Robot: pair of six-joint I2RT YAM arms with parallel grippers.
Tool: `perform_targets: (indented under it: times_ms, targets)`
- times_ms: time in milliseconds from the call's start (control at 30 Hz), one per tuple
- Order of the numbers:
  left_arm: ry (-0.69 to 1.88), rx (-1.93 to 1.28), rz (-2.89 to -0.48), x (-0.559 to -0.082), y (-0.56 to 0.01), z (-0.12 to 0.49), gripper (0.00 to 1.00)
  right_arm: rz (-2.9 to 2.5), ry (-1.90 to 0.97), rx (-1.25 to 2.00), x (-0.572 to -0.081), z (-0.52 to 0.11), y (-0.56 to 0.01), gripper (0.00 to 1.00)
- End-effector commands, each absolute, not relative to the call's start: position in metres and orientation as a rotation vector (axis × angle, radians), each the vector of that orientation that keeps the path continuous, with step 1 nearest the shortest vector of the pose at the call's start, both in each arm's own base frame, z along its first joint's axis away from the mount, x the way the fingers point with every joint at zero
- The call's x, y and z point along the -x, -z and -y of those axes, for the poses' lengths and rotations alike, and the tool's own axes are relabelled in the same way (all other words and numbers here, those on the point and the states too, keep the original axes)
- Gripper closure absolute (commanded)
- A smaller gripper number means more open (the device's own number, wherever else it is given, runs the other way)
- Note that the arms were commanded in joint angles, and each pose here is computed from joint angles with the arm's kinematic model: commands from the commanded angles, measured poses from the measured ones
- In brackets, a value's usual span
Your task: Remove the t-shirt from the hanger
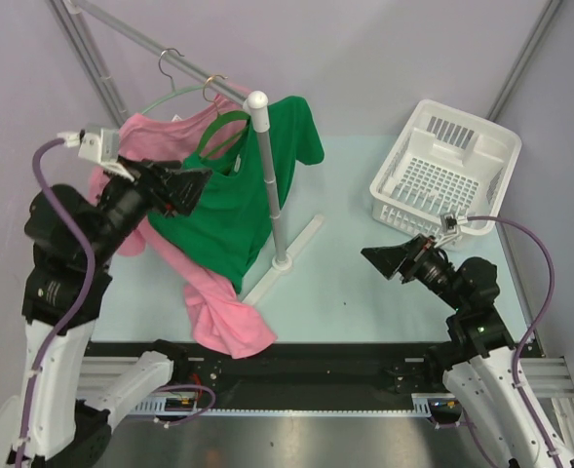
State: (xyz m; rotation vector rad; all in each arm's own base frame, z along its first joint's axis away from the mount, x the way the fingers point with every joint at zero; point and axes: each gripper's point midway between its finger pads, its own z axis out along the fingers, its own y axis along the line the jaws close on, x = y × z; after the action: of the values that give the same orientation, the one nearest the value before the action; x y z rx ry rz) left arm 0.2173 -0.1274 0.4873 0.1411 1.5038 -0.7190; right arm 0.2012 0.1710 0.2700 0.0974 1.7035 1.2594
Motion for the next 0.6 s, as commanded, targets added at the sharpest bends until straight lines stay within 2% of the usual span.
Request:
perform_targets:
  times_ms: [0, 333, 533, 567]
  targets:
    - [0.636, -0.239, -1.537, -0.231, -0.506, 0.129, 0.20, -1.685, -1.251, -0.028, -0.189, -0.171, -0.291, 0.00]
    - [0.620, -0.239, -1.678, -0.290, -0.468, 0.129, 0.20, -1.663, -1.245, 0.027, -0.189, -0.174, -0.316, 0.00]
    - [0.660, -0.294, -1.667, -0.301, -0.456, 0.139, 0.31, -1.697, -1.204, 0.068, -0.195, -0.175, -0.317, 0.00]
    - [0.654, -0.294, -1.680, -0.303, -0.451, 0.138, 0.37, -1.690, -1.208, 0.078, -0.195, -0.176, -0.318, 0.00]
